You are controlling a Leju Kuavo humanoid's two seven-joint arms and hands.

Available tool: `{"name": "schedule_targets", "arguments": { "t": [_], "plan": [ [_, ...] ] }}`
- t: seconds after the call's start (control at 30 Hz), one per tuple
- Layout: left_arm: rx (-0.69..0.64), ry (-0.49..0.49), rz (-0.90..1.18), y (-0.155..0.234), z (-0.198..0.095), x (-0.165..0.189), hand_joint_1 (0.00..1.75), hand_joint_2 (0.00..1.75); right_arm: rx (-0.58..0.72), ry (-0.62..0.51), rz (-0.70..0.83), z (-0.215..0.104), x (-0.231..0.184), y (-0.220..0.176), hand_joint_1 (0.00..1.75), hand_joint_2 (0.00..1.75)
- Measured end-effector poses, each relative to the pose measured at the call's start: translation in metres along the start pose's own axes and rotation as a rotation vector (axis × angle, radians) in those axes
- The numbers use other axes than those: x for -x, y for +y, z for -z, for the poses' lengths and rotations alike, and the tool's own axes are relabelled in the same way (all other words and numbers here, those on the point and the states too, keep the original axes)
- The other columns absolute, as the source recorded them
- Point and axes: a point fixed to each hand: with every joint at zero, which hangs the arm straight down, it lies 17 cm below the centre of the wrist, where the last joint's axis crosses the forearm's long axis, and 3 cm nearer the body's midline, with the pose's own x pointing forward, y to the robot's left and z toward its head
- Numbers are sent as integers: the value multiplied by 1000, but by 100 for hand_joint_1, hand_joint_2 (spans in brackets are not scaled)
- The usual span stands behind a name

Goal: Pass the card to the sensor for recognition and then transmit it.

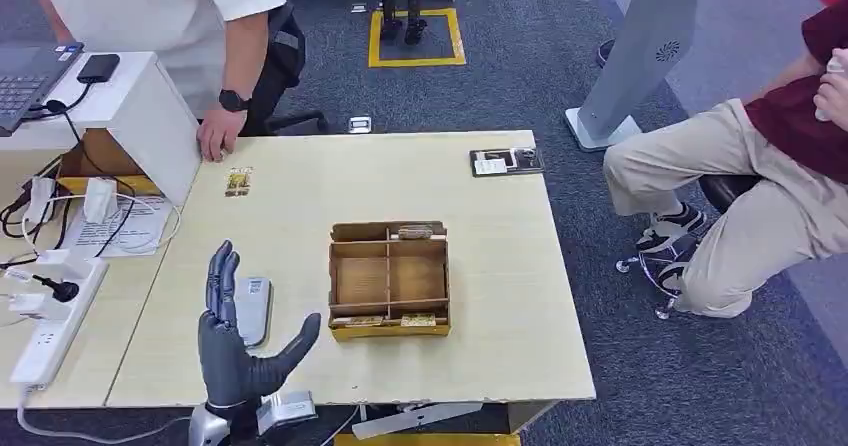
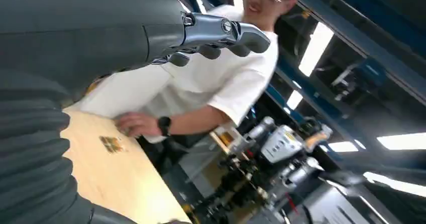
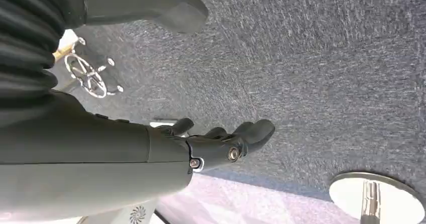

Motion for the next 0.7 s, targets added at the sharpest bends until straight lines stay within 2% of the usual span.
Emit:
{"name": "schedule_targets", "arguments": {
  "t": [0.2,0.37,0.53,0.7],
  "plan": [
    [90,-117,-53,-24,-3,-34,0,175,4,-13,-8,2,-2,-2,0,175],
    [134,-167,-68,-35,-5,-47,0,175,4,-17,-10,3,-3,-3,0,175],
    [240,-170,22,-59,-10,-41,0,175,2,-22,-14,3,-5,-2,0,175],
    [401,-162,200,-89,-15,-13,0,175,-1,-20,-15,3,-4,-2,0,175]
  ]
}}
